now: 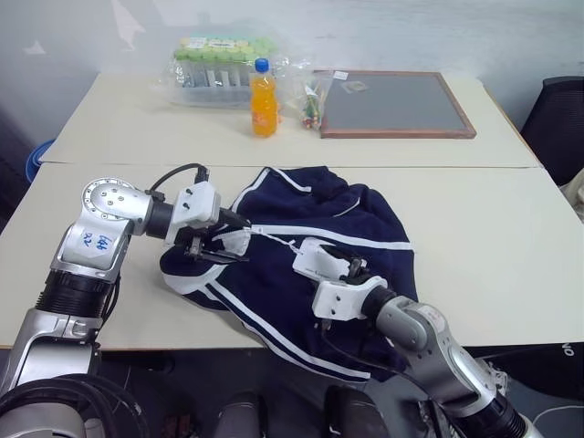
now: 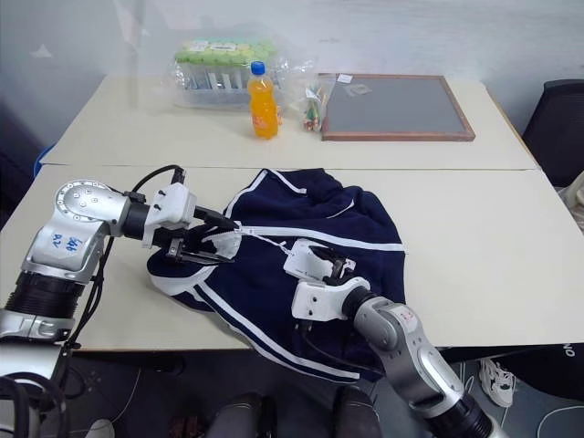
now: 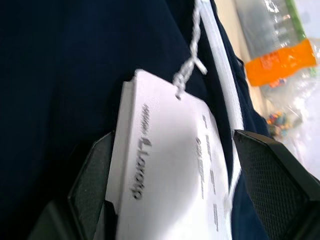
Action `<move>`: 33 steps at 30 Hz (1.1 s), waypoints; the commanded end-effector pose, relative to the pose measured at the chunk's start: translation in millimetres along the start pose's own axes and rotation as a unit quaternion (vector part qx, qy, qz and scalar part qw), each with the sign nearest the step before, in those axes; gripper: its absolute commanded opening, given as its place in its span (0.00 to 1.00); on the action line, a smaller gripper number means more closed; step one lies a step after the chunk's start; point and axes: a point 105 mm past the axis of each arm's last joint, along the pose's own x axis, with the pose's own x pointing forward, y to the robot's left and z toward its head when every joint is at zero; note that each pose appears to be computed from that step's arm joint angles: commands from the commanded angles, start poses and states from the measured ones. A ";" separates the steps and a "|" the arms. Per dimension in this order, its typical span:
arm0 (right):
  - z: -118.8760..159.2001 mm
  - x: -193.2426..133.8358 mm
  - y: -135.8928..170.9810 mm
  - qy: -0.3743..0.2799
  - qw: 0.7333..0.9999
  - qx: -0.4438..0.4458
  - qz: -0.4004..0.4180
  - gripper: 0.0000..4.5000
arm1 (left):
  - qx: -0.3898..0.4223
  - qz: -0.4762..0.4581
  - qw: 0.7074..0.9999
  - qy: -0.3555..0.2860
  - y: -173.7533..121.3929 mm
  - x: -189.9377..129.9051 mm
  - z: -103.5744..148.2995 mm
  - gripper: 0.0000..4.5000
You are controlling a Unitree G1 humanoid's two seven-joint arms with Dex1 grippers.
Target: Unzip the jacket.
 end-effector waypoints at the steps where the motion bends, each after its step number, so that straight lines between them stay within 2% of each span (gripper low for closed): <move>1: -6.7 -8.2 -14.6 0.017 0.999 -0.003 -0.038 0.87 | 0.022 0.005 1.000 -0.005 3.5 -1.9 7.9 0.77; 3: -14.2 -9.5 -20.6 0.033 0.998 -0.009 -0.054 0.87 | 0.022 0.006 1.000 -0.006 3.6 -1.4 7.3 0.77; 6: -14.0 -7.4 -27.2 0.025 0.997 -0.008 -0.068 0.74 | 0.022 0.007 1.000 -0.008 3.5 0.3 7.0 0.77; 11: 12.3 -7.2 -18.1 -0.046 0.998 -0.005 -0.042 0.38 | 0.024 0.007 1.000 -0.012 4.0 2.4 7.0 0.77; 16: 11.1 -8.7 -23.2 -0.051 0.997 -0.005 -0.050 0.02 | 0.024 0.009 1.000 -0.012 5.2 1.8 6.8 0.77; 26: -0.6 7.3 -21.6 -0.037 0.999 -0.009 -0.037 0.01 | 0.018 0.012 1.000 -0.012 6.7 5.3 3.4 0.77; 33: -0.8 5.6 -28.3 -0.049 0.997 -0.005 -0.054 0.01 | 0.013 0.093 0.995 -0.027 44.6 13.3 -2.6 0.77</move>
